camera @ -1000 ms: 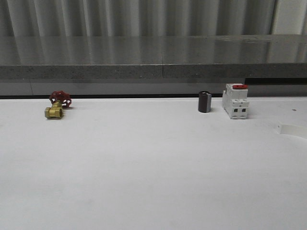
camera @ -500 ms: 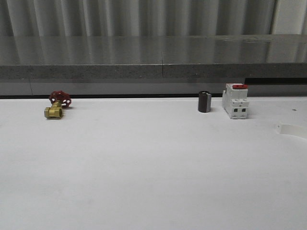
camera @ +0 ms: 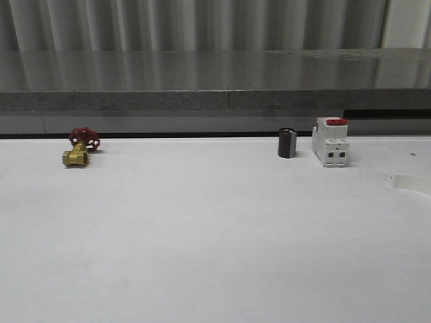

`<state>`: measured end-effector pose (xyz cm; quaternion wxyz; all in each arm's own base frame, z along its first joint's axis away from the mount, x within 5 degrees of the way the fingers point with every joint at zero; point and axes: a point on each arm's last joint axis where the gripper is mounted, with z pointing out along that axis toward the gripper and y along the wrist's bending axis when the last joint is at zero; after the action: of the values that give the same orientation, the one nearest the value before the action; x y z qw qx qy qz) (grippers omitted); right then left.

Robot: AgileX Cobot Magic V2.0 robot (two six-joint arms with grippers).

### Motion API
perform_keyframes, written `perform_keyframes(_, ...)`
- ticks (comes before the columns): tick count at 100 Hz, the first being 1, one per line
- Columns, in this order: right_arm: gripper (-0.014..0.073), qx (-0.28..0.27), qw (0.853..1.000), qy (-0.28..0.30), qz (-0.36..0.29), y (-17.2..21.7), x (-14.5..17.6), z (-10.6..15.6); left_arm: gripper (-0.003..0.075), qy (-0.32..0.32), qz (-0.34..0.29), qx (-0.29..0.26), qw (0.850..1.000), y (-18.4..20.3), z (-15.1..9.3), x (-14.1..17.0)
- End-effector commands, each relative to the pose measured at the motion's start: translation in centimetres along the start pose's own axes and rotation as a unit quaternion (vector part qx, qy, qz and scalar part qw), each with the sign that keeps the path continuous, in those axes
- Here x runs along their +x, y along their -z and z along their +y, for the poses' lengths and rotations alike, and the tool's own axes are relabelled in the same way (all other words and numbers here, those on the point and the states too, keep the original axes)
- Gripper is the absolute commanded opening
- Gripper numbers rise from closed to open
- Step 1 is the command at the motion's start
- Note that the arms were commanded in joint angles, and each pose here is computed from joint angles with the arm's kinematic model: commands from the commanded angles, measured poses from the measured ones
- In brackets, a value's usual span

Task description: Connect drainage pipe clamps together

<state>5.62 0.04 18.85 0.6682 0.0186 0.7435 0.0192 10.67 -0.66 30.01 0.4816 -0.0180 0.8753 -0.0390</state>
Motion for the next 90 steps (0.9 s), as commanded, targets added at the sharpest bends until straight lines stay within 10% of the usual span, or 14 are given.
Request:
perform_keyframes(1, -0.0067, -0.002, 0.998, 0.003, -0.056, 0.3, -1.3, 0.1, -0.0020, 0.008, -0.004, 0.001, 1.000, -0.1, -0.3, -2.5)
perform_keyframes(39, -0.0067, -0.002, 0.998, 0.003, -0.056, 0.3, -1.3, 0.1, 0.0000, 0.008, 0.075, -0.007, 0.997, -3.5, -0.3, -3.1)
perform_keyframes(68, -0.0067, -0.002, 0.998, 0.003, -0.056, 0.3, -1.3, 0.1, 0.0573, 0.008, 0.080, -0.008, 0.997, -3.7, -0.3, -3.0)
perform_keyframes(90, -0.0067, -0.002, 0.998, 0.003, -0.056, 0.3, -1.3, 0.1, 0.0609, 0.008, 0.100, -0.016, 0.995, -5.0, -0.2, -4.0)
